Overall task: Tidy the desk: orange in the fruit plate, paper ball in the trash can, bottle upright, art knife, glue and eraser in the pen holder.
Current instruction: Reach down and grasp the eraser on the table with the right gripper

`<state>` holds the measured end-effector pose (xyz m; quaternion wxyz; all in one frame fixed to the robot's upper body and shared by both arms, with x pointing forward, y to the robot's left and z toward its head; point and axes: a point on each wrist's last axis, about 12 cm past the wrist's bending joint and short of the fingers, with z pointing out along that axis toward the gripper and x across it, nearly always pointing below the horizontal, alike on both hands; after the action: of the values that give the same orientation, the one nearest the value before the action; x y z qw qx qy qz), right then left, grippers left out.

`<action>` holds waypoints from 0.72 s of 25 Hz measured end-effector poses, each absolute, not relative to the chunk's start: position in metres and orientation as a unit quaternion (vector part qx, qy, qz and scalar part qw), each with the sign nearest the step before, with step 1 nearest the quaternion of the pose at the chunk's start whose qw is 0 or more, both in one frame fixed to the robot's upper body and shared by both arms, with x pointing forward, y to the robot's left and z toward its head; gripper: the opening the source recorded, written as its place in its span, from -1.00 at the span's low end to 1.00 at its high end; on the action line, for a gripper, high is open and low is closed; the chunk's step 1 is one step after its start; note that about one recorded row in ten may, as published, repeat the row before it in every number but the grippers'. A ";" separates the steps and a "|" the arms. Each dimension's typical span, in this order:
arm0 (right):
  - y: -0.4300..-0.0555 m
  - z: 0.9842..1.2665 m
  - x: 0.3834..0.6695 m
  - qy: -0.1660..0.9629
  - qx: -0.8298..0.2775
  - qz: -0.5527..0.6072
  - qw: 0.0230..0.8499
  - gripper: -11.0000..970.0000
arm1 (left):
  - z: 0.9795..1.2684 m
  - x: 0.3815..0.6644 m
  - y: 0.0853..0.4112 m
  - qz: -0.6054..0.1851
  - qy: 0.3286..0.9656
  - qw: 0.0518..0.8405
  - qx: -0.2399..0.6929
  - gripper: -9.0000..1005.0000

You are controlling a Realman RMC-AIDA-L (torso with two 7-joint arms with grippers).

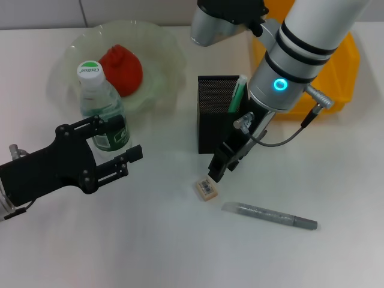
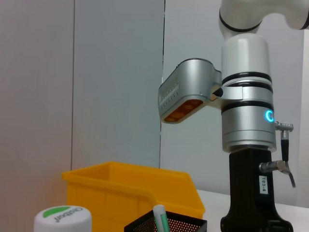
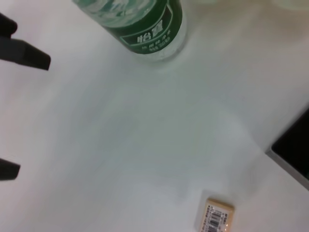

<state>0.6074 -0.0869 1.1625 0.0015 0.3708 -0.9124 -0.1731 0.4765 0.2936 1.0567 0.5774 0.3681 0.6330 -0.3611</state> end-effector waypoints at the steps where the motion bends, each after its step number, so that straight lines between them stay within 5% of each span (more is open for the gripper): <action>1: -0.086 1.162 0.607 -0.913 0.370 -0.174 0.001 -0.15 | 1.057 0.476 0.293 -0.361 0.633 0.578 0.368 0.29; 18: -0.080 1.153 0.607 -0.915 0.362 -0.180 0.002 -0.16 | 1.056 0.477 0.294 -0.356 0.635 0.579 0.367 0.29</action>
<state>0.6073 -0.0804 1.1526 0.0016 0.3622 -0.9146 -0.1797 0.4770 0.2942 1.0555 0.5786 0.3674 0.6350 -0.3563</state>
